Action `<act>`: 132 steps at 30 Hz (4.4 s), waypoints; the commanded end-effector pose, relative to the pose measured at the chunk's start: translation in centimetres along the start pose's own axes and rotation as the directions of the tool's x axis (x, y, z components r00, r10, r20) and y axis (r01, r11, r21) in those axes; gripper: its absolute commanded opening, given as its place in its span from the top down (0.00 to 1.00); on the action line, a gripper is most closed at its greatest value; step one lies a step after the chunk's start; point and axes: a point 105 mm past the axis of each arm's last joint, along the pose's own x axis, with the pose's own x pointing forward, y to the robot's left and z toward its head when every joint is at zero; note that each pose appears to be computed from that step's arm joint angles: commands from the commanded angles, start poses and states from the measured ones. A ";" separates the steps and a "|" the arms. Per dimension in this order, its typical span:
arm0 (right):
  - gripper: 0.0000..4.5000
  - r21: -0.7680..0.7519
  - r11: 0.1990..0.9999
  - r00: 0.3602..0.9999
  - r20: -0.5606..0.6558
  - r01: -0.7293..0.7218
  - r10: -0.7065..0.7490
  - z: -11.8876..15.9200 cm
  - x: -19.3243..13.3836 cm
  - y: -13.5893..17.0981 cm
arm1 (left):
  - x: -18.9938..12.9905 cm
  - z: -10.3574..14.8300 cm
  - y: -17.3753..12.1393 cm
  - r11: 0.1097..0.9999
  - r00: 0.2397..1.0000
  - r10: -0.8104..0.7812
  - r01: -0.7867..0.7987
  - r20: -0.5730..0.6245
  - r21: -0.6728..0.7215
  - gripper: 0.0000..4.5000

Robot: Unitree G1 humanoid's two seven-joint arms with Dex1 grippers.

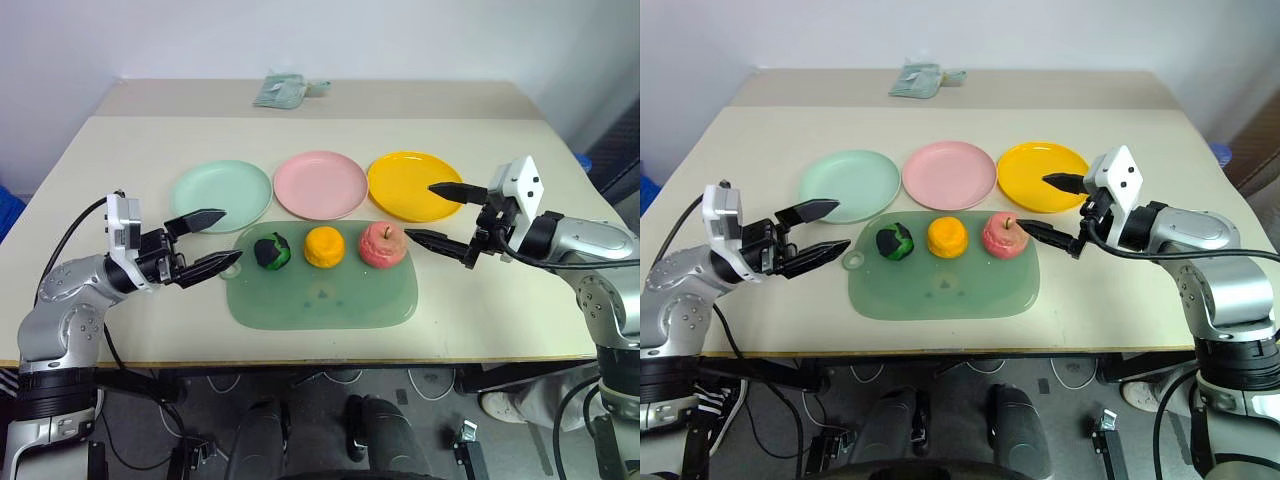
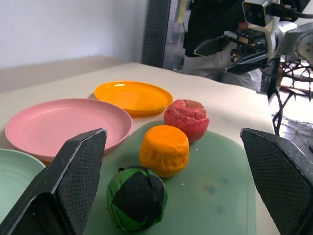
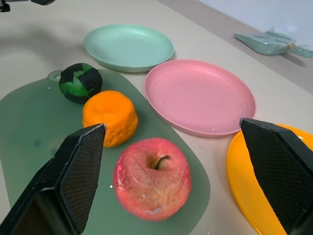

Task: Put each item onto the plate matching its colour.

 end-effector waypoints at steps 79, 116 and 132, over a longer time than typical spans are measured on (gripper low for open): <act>0.01 -0.008 0.997 0.991 0.101 -0.081 0.082 5.7 2.8 5.7 | 7.5 -6.9 2.8 0.975 0.937 -0.153 0.194 -0.313 0.107 0.00; 0.00 -0.028 0.999 0.991 0.128 -0.044 0.047 6.5 2.7 4.8 | 8.2 -3.8 5.9 0.990 0.993 0.059 -0.045 -0.103 0.134 0.30; 0.00 0.023 0.996 0.978 0.185 0.089 -0.092 6.2 7.0 4.1 | 5.1 -1.9 13.2 0.820 0.837 0.546 -0.539 0.018 0.192 0.30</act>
